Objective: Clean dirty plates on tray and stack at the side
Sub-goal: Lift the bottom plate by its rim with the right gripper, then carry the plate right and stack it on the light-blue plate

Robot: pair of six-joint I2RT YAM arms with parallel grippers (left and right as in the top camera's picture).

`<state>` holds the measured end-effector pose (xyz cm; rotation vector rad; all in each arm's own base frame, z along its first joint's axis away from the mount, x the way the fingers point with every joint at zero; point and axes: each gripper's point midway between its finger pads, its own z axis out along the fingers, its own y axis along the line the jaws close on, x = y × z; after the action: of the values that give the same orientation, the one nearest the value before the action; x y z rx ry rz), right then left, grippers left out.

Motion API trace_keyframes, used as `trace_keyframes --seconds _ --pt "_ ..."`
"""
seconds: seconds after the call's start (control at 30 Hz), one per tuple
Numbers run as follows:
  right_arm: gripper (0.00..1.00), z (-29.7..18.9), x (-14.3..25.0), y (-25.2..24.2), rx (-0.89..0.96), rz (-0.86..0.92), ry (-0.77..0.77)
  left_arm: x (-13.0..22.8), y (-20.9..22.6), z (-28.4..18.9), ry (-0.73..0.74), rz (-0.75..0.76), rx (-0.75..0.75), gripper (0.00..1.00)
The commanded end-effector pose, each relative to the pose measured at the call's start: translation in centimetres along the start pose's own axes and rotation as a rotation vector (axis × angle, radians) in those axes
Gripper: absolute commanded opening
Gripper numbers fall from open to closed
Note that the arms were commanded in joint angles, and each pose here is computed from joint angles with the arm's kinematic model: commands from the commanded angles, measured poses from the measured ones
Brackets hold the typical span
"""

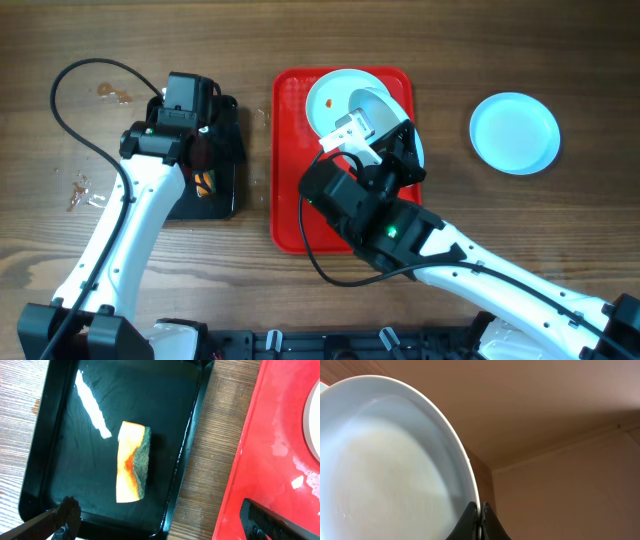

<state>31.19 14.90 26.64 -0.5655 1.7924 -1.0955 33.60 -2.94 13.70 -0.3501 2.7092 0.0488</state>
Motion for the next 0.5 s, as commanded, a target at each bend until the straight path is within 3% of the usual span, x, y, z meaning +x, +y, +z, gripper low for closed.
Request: trace_keyframes --seconds 0.0,0.13,0.2,0.47 --pt "0.04 -0.9 -1.0 -0.5 -0.020 0.031 -0.033 0.0 -0.1 -0.1 0.000 -0.001 0.009 1.00" --pt "0.04 -1.0 -1.4 0.1 -0.059 0.056 -0.050 0.0 -0.1 -0.1 0.000 -0.001 0.009 1.00" --pt "0.04 -1.4 -1.8 1.1 -0.105 -0.016 -0.076 0.0 -0.1 -0.1 0.000 -0.001 0.009 1.00" --pt "0.04 -0.3 -0.9 -0.4 -0.022 0.036 -0.025 0.0 -0.1 -0.1 0.000 -0.001 0.009 1.00"
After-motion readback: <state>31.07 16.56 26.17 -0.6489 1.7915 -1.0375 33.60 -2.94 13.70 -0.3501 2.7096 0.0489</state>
